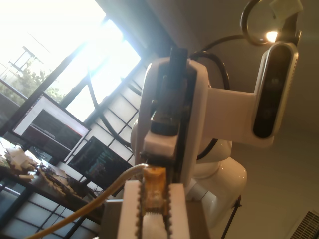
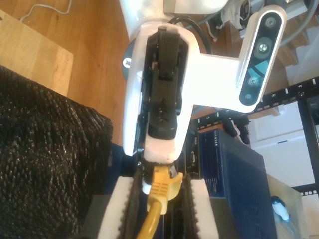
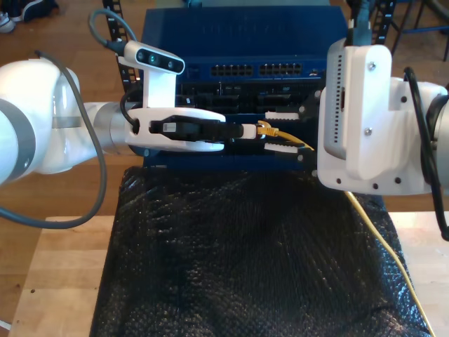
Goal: Grab the cable and plug it in
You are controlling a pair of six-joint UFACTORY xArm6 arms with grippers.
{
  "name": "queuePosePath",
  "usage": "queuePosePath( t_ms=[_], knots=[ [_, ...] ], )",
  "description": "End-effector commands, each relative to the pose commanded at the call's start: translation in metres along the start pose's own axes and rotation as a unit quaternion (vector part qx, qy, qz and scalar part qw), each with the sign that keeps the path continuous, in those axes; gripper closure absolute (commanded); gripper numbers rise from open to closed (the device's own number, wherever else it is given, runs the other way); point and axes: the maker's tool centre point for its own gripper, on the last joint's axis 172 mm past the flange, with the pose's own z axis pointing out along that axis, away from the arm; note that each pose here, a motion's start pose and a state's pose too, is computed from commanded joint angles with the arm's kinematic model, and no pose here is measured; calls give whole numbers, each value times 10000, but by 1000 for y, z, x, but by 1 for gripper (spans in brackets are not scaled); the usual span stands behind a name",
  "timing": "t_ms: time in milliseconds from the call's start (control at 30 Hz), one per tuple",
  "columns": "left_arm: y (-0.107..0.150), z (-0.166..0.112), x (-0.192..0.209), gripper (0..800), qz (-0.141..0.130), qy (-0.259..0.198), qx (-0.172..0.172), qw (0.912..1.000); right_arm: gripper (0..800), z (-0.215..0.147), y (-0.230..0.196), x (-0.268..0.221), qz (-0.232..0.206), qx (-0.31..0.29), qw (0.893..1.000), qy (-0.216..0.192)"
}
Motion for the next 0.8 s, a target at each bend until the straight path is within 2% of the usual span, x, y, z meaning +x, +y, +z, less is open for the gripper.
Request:
queuePosePath(
  t_ms=[500,567,667,733,800],
  knots=[
    [0,1,0,775,9,-14,-3,10000,679,1,-1,0,7,10,10000,3],
    [0,1,0,774,3,-10,-4,10000,743,1,-1,0,7,10,10000,3],
    [0,1,0,774,-3,-5,-5,10000,778,1,-1,0,13,9,10000,7],
    [0,1,-1,733,-9,-2,-14,10000,784,1,-1,0,13,9,10000,7],
    [2,1,-1,620,-38,-2,-45,10000,798,1,-1,0,20,8,10000,11]
  ],
)
